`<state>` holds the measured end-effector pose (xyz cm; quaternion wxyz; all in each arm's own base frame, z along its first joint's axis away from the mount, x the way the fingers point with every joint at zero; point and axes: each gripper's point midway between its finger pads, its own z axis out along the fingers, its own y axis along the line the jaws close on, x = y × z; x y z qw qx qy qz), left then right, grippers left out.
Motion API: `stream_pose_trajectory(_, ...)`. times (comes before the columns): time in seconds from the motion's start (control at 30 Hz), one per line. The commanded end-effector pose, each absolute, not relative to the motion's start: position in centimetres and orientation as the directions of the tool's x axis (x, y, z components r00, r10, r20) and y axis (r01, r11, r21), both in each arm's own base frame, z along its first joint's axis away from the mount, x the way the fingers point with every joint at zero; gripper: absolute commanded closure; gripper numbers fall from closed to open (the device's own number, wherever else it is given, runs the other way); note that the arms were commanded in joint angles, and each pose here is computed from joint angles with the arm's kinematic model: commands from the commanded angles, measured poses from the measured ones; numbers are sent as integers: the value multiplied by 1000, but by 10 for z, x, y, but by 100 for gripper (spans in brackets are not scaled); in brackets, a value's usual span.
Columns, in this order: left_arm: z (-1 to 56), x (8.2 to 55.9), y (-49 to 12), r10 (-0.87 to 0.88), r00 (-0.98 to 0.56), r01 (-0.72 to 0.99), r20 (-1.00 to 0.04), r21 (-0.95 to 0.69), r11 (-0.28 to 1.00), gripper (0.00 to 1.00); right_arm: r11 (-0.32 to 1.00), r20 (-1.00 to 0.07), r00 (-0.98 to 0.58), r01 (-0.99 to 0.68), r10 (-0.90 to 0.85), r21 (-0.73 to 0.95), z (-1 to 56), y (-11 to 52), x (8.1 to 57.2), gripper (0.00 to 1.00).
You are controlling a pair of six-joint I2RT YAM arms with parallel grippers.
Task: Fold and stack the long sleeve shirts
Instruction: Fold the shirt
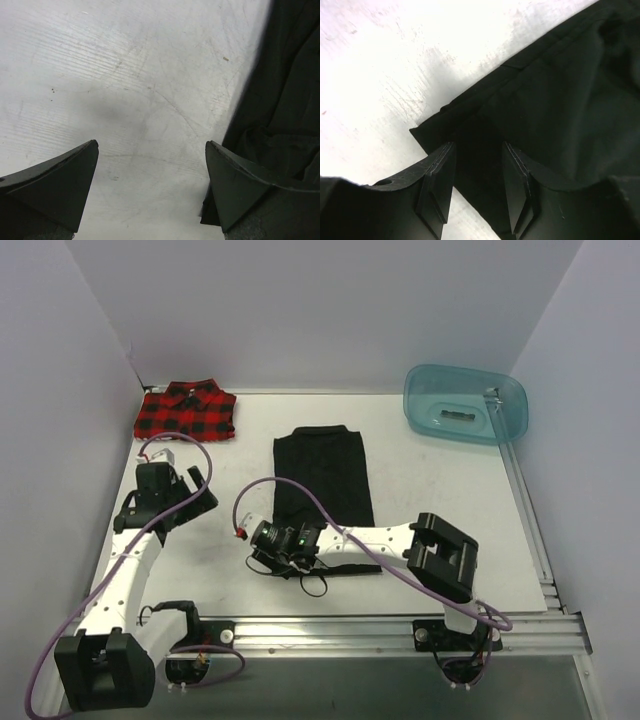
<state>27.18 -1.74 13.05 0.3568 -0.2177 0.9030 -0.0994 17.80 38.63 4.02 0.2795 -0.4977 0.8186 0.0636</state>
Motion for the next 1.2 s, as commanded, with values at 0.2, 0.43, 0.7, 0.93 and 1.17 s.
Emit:
stream_pose_trajectory(0.2,135,280,-15,-460,-645,-296,-610,-355,887,3,481,-503,-332,-854,-798,-200,34,398,180,58)
stream_pose_trajectory(0.43,134,281,-15,-467,-643,-296,-607,-365,883,3,475,-470,-328,-847,-820,-239,21,391,184,70)
stream_pose_trajectory(0.7,134,281,-15,-468,-644,-297,-605,-366,882,3,472,-469,-315,-841,-825,-265,24,387,188,95)
stream_pose_trajectory(0.93,133,281,-15,-469,-646,-298,-602,-367,881,3,488,-497,-314,-830,-809,-269,38,387,191,100)
stream_pose_trajectory(1.17,133,281,-15,-469,-645,-296,-603,-368,881,2,546,-560,-338,-798,-756,-255,66,384,204,100)
